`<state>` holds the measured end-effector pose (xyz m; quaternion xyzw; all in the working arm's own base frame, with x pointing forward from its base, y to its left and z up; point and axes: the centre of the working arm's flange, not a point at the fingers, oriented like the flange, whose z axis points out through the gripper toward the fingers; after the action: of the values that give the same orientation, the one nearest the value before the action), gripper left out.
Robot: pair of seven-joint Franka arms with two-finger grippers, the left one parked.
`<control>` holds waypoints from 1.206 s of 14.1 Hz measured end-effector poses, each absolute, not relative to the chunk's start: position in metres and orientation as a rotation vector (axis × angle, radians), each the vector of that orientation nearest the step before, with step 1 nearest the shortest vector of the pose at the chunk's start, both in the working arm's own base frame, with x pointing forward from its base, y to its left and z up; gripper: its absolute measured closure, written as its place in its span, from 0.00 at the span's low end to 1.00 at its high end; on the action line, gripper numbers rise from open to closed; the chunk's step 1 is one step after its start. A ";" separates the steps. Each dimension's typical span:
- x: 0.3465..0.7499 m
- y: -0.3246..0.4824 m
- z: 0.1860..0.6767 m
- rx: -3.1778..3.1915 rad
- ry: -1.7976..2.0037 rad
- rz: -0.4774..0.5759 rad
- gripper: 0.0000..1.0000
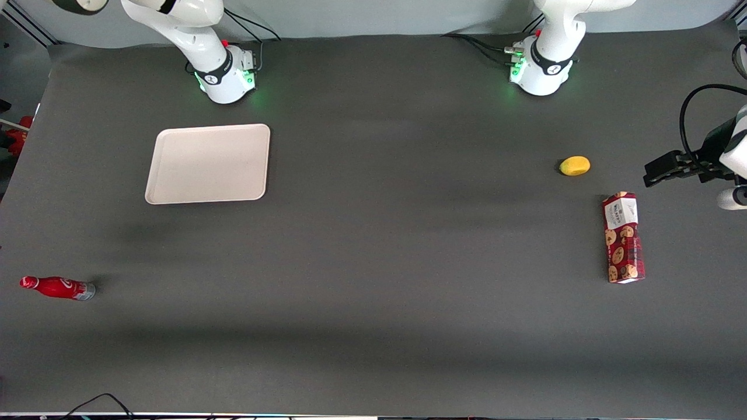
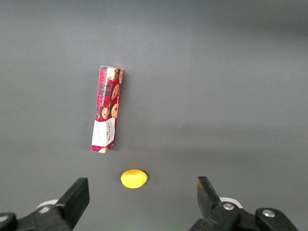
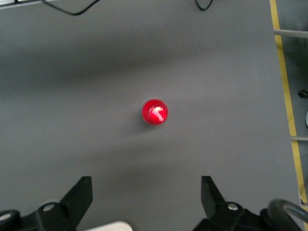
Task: Place coke bottle on tray
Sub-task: 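Lower the right gripper over the bottle's neck and align with it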
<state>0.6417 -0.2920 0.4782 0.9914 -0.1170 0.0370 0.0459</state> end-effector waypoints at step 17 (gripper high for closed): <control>0.674 -0.329 0.344 3.126 -0.304 0.165 0.00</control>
<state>0.6740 -0.3288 0.3443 0.9939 -0.0968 0.0526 -0.0016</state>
